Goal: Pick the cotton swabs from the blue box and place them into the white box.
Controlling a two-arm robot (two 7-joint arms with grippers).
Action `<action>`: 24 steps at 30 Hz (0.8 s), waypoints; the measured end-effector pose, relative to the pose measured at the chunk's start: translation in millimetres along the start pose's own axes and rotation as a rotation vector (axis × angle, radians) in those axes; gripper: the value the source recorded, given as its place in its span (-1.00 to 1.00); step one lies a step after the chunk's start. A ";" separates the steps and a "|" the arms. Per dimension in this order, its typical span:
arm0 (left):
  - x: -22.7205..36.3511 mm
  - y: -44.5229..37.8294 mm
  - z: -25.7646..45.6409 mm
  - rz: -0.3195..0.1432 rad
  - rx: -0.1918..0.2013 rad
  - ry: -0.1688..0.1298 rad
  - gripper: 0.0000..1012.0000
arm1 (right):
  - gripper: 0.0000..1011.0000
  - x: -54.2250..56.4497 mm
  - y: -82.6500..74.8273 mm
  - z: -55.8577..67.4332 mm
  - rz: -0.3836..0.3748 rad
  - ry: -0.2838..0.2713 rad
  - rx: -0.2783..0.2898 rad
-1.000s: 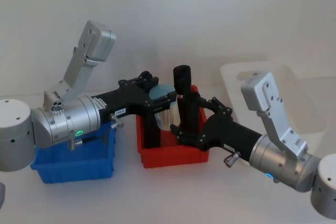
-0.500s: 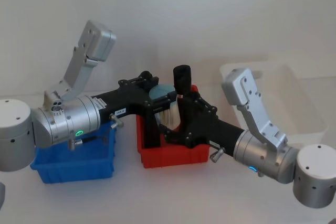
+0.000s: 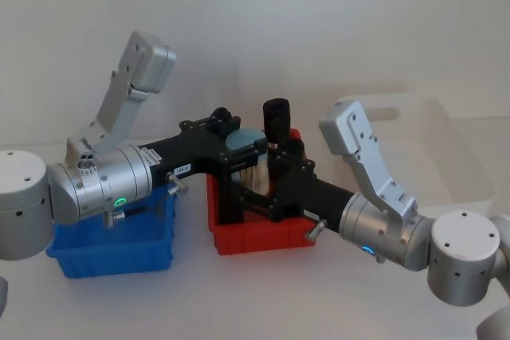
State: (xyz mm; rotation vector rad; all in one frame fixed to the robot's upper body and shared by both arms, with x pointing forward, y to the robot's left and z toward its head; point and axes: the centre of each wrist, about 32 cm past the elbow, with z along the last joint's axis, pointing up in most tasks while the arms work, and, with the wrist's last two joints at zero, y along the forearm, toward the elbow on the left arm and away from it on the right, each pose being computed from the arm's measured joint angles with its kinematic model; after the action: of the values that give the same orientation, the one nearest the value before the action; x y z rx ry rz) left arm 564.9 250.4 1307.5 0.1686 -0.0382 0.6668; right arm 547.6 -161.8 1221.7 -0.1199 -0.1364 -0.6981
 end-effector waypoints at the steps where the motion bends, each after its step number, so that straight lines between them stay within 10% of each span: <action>1: 0.0 0.0 0.0 0.000 0.000 0.000 0.27 | 0.45 0.2 1.1 0.0 0.001 0.001 0.001; 9: 0.3 0.3 0.1 0.003 0.000 -0.001 0.27 | 0.28 1.3 5.1 -0.6 0.001 0.003 0.006; 24: 0.0 0.0 0.0 0.000 0.000 0.000 0.98 | 0.28 2.9 6.6 -1.1 -0.010 0.004 0.009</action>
State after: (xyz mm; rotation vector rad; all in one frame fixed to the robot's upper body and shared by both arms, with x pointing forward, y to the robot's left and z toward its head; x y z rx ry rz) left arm 564.9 250.3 1307.5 0.1685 -0.0382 0.6664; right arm 554.2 -158.8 1220.6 -0.1088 -0.1362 -0.7079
